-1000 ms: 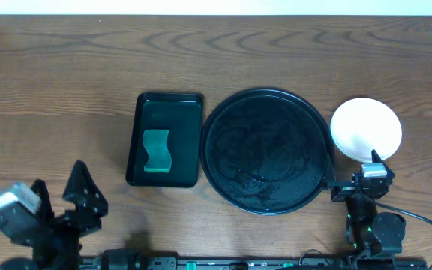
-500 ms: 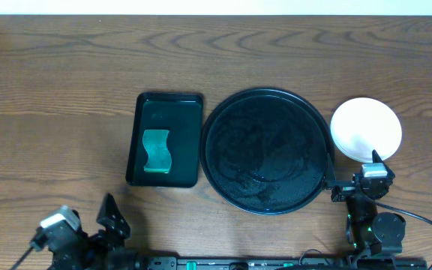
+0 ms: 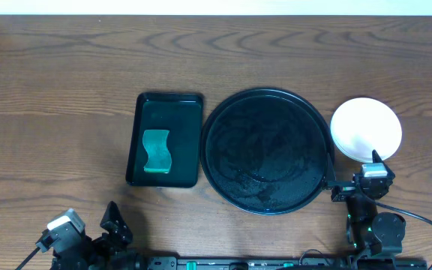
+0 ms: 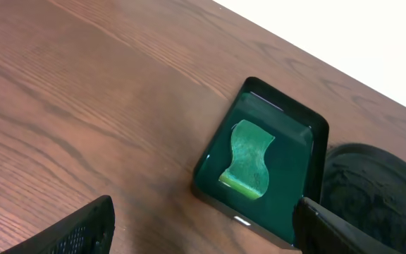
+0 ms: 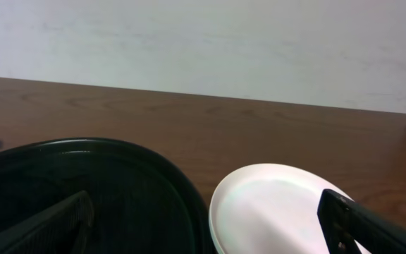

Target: Clean dirty plates on tray and stack at the side

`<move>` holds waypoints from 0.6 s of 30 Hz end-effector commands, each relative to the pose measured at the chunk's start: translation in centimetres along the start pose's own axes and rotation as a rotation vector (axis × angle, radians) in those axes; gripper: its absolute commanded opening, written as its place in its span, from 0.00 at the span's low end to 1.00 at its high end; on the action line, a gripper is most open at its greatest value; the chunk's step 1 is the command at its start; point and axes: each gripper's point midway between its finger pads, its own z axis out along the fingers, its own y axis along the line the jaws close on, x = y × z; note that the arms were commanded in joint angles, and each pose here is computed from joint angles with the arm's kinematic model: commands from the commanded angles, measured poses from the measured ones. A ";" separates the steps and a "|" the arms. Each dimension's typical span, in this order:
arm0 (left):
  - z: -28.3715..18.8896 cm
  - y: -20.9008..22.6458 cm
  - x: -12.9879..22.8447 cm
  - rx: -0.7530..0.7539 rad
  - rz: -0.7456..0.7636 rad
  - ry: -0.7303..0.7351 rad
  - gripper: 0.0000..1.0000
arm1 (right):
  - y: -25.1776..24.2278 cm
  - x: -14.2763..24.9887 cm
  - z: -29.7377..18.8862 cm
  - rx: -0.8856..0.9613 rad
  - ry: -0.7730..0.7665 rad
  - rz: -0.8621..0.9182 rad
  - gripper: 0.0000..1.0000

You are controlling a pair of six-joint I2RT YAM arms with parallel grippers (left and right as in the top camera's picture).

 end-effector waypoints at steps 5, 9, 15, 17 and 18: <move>-0.3 -1.4 -3.5 0.059 -0.023 -0.148 0.81 | 0.3 0.0 0.0 -0.011 -0.002 -0.013 0.99; -1.4 -3.1 -7.7 0.138 -0.049 -0.320 0.81 | 0.3 0.0 0.0 -0.011 -0.001 -0.013 0.99; -3.9 -5.0 -12.3 0.237 -0.081 -0.526 0.81 | 0.3 0.0 0.0 -0.011 -0.001 -0.013 0.99; -5.0 -5.6 -13.7 0.274 -0.088 -0.589 0.81 | 0.3 0.0 0.0 -0.011 -0.002 -0.013 0.99; -5.5 -5.9 -14.2 0.293 -0.090 -0.616 0.81 | 0.3 0.0 0.0 -0.011 -0.002 -0.013 0.99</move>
